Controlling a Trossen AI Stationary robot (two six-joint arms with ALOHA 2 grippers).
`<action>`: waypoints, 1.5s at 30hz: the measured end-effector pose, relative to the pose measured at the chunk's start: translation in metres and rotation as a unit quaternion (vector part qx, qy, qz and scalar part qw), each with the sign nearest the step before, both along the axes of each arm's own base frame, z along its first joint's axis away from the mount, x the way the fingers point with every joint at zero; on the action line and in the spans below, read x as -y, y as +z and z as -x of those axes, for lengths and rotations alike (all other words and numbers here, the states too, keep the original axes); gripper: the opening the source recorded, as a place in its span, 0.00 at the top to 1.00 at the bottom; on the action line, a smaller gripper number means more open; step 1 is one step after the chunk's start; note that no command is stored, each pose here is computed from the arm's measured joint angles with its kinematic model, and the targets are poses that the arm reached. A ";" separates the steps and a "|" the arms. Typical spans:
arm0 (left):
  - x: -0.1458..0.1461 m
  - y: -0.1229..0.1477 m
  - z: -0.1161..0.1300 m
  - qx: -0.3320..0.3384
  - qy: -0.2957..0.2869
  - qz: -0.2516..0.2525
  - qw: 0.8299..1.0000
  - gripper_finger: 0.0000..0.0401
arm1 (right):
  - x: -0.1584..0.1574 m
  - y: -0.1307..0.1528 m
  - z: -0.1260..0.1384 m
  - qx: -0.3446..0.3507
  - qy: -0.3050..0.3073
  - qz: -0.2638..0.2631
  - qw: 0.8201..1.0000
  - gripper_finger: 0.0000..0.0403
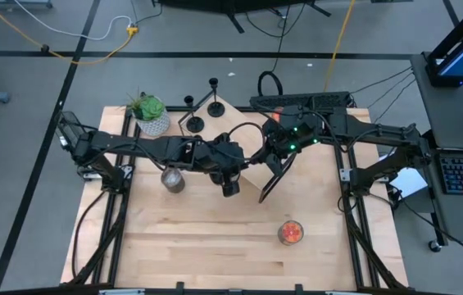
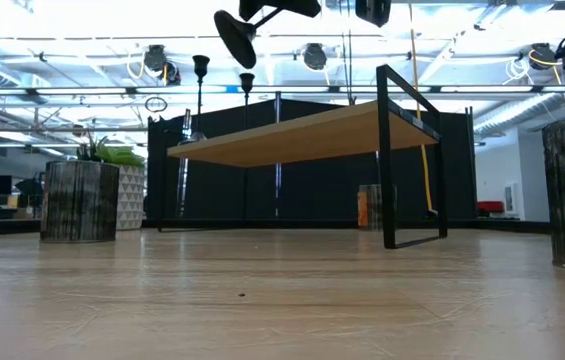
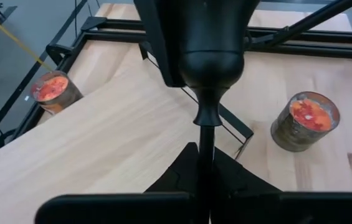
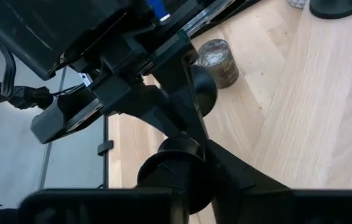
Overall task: Pick & Place candle stick holders
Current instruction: Put the candle holder on the shelf
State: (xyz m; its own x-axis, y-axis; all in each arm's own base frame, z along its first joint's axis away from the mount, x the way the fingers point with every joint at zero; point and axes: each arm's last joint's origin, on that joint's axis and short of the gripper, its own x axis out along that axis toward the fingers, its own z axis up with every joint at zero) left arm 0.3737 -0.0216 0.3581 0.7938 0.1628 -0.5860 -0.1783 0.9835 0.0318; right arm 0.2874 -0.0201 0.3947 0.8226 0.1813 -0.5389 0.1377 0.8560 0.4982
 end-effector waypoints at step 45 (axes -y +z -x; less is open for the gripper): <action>-0.026 0.022 0.007 0.084 0.192 -0.064 0.976 0.99 | -0.009 0.055 0.086 0.107 -0.027 0.063 0.992 0.79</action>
